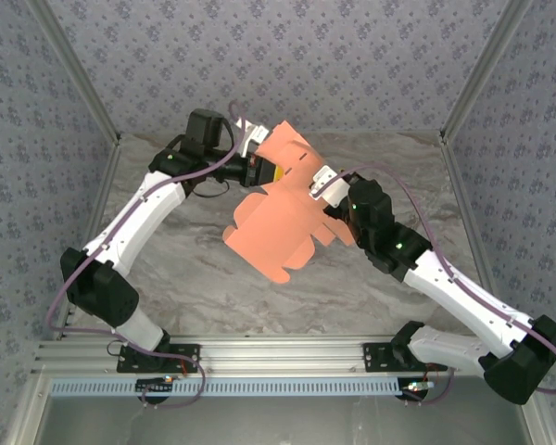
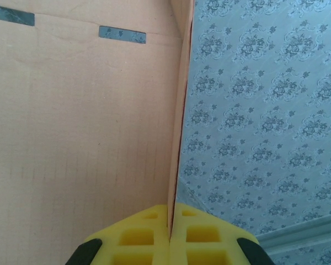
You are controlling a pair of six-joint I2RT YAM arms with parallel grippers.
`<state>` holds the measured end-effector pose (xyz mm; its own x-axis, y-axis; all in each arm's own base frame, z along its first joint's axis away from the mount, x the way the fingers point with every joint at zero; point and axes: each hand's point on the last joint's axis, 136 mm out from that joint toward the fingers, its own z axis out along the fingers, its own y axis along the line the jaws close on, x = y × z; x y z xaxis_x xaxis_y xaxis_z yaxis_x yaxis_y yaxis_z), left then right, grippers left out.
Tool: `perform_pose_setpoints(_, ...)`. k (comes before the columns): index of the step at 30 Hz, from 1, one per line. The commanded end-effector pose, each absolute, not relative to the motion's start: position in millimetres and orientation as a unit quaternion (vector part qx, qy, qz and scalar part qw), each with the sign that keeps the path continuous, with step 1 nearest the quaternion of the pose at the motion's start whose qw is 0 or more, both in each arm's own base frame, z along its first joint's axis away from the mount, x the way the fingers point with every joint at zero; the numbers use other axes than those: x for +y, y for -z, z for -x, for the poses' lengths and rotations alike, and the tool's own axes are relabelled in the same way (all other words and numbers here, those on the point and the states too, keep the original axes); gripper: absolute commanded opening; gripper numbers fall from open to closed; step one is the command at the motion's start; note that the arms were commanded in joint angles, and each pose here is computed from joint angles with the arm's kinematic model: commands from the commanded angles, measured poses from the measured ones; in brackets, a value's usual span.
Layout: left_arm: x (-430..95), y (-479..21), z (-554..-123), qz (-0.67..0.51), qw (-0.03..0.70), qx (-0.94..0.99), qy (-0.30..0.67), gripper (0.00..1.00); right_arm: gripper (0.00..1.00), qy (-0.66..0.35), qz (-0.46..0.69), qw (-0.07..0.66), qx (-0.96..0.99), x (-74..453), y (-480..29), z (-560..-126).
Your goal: Fold the paper box
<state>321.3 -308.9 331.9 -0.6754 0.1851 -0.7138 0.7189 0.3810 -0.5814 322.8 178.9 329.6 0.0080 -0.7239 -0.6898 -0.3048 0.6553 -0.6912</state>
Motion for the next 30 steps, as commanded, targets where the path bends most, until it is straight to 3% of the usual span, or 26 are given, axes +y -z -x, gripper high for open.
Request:
perform_pose_setpoints(1, -296.8, -335.9, -325.9, -0.264, 0.298, 0.795, 0.458, 0.00, 0.00, 0.194, 0.378, 0.604, 0.675, 175.1, -337.2, -321.2)
perform_pose_setpoints(7, -295.9, -329.7, -327.1, -0.261, 0.296, 0.799, 0.454, 0.00, 0.00, 0.186, 0.376, 0.602, 0.680, 174.6, -332.6, -318.0)
perform_pose_setpoints(12, -290.4, -324.6, -329.1, -0.263, 0.305, 0.800, 0.445, 0.00, 0.00, 0.100, 0.372, 0.590, 0.710, 172.6, -329.0, -309.6)
perform_pose_setpoints(19, -283.9, -299.9, -330.0, -0.269, 0.325, 0.801, 0.426, 0.20, 0.00, -0.052, 0.378, 0.496, 0.780, 175.9, -296.1, -283.1)
perform_pose_setpoints(24, -273.4, -259.8, -334.3, -0.246, 0.314, 0.827, 0.395, 0.39, 0.00, -0.080, 0.351, 0.413, 0.836, 168.8, -252.2, -272.8)
perform_pose_setpoints(30, -237.7, -215.1, -343.3, -0.161, 0.329, 0.876, 0.312, 0.51, 0.00, -0.086, 0.295, 0.357, 0.882, 145.9, -211.6, -278.8)
